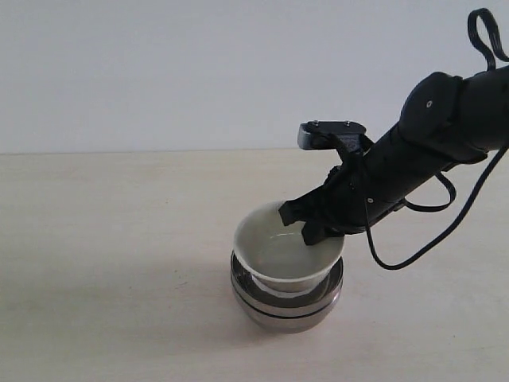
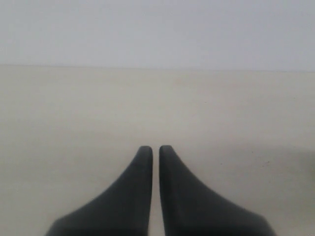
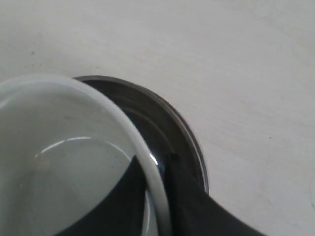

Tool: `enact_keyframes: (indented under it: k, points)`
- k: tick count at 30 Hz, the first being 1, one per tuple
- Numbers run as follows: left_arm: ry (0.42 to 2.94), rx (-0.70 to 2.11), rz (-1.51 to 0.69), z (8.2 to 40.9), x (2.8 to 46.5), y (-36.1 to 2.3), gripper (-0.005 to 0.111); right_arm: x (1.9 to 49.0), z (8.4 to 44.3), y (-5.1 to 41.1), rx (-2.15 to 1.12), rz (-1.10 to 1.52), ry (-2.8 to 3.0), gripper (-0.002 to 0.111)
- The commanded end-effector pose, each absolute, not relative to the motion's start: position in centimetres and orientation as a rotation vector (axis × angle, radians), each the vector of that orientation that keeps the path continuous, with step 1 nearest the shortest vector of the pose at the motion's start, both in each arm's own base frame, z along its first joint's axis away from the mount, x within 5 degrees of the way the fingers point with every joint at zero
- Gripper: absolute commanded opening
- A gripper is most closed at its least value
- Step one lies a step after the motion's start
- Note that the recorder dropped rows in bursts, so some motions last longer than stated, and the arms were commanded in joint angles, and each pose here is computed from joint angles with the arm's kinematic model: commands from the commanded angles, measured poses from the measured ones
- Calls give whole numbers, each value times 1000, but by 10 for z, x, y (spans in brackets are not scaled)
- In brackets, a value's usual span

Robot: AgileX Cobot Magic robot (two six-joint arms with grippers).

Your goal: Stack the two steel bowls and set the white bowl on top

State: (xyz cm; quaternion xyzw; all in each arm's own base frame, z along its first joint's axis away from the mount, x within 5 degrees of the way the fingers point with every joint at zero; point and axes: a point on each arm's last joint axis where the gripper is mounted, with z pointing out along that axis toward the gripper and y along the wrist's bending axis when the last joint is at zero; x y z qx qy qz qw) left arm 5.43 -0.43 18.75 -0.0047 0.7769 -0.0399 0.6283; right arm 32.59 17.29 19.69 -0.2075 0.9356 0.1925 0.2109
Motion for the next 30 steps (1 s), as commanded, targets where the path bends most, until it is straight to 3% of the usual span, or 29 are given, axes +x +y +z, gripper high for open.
enact_keyframes:
  k: [1, 4, 11, 15, 20, 30]
  points:
    - [1782, -18, -97, 186, 54, -4, 4, 325, 200, 172, -601, 528, 2586, 24]
    - [1782, -18, -97, 186, 54, -4, 4, 325, 200, 172, -600, 528, 2584, 41]
    - [1782, -18, -97, 186, 54, -4, 4, 327, 212, 172, -634, 503, 2522, 40]
    - [1782, -18, -97, 186, 54, -4, 4, 324, 233, 169, -633, 490, 2448, 30]
    - [1782, -18, -97, 186, 54, -4, 4, 314, 259, 166, -690, 489, 2377, 0]
    - [1782, -18, -97, 186, 54, -4, 4, 277, 284, 137, -574, 365, 2136, 0]
